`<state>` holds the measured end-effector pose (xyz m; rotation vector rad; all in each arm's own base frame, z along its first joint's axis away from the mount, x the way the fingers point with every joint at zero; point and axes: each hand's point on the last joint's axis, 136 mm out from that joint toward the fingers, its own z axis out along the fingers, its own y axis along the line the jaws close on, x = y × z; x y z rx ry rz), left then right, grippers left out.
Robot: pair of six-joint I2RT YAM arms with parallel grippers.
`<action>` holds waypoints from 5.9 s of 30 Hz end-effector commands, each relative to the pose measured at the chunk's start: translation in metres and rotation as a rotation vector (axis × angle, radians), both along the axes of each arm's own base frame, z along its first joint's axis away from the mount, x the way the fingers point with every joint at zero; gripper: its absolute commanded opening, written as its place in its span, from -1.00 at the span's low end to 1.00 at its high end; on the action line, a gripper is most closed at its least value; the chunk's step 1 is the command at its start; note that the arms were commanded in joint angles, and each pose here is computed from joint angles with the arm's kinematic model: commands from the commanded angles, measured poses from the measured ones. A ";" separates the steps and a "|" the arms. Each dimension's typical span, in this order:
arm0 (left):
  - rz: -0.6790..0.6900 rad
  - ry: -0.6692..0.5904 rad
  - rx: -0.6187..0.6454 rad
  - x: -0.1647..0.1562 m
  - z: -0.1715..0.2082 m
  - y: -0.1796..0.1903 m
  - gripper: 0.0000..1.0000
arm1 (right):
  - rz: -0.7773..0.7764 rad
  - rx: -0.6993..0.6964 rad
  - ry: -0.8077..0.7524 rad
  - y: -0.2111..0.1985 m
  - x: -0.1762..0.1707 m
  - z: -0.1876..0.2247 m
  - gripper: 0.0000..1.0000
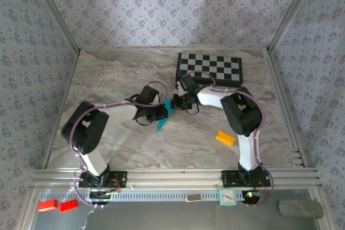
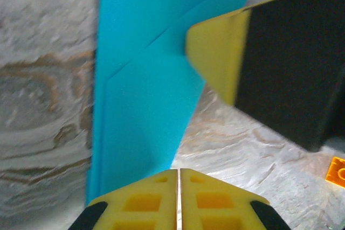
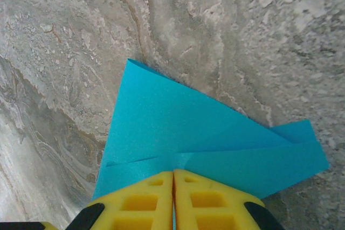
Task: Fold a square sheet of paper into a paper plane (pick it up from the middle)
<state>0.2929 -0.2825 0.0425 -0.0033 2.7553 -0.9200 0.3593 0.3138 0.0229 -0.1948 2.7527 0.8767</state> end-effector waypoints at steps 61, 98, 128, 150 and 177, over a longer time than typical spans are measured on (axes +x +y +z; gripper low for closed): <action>0.188 -0.256 0.224 -0.015 0.100 0.161 0.78 | -0.261 -0.301 -0.007 -0.018 -0.040 0.072 0.22; 0.292 -0.217 0.258 -0.007 0.083 0.190 1.00 | -0.496 -0.567 0.006 -0.014 -0.039 0.053 -0.06; 0.325 -0.215 0.214 -0.002 0.087 0.192 0.99 | -0.232 -0.272 -0.011 0.011 -0.020 0.085 -0.93; 0.517 -0.075 -0.069 -0.003 0.052 0.168 0.63 | 0.076 0.259 0.015 0.078 -0.021 0.067 -0.85; 0.299 0.061 -0.191 0.022 0.020 0.096 -0.36 | 0.001 0.273 0.099 0.058 -0.022 0.028 -0.80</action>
